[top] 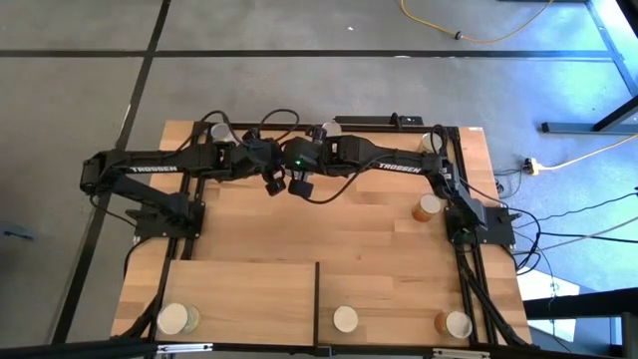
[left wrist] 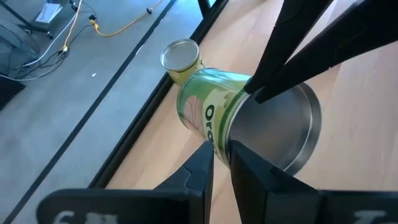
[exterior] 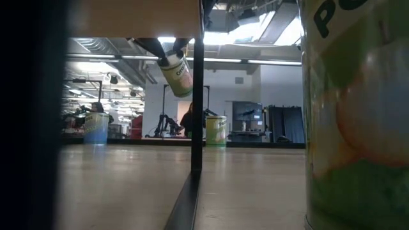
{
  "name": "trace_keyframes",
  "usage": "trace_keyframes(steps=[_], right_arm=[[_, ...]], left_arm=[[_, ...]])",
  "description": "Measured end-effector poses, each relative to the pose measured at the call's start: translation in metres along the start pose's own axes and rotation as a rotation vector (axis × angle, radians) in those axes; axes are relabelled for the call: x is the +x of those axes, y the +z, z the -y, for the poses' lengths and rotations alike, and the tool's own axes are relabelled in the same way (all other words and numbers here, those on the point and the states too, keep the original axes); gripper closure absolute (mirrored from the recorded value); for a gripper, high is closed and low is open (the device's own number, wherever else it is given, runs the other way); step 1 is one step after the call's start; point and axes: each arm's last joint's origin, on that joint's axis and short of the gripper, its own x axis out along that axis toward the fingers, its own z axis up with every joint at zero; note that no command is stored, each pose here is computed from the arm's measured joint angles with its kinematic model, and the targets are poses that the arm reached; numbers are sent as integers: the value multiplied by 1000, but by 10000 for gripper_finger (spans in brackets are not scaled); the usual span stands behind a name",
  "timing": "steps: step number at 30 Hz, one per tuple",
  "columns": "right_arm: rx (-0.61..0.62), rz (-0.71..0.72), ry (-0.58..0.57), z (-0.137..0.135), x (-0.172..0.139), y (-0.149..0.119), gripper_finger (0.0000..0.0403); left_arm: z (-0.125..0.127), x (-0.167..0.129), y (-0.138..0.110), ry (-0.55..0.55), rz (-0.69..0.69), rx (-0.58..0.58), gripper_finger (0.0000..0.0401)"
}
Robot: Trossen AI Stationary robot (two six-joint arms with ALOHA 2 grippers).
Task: Pick and place cans onto a shelf
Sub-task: Put the bottom canned oranges on the shelf
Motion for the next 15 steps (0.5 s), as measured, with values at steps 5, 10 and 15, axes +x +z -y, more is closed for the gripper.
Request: trace_keyframes(steps=[5, 10, 15], right_arm=[[4, 3, 2, 0, 0, 0, 403], [19, 34, 23, 0, 0, 3, 403], [19, 38, 35, -1, 0, 4, 403]], left_arm=[[-1, 0, 0, 10, -1, 0, 357], [-5, 2, -1, 23, -13, 1, 387], [-8, 4, -1, 31, -19, -5, 399]])
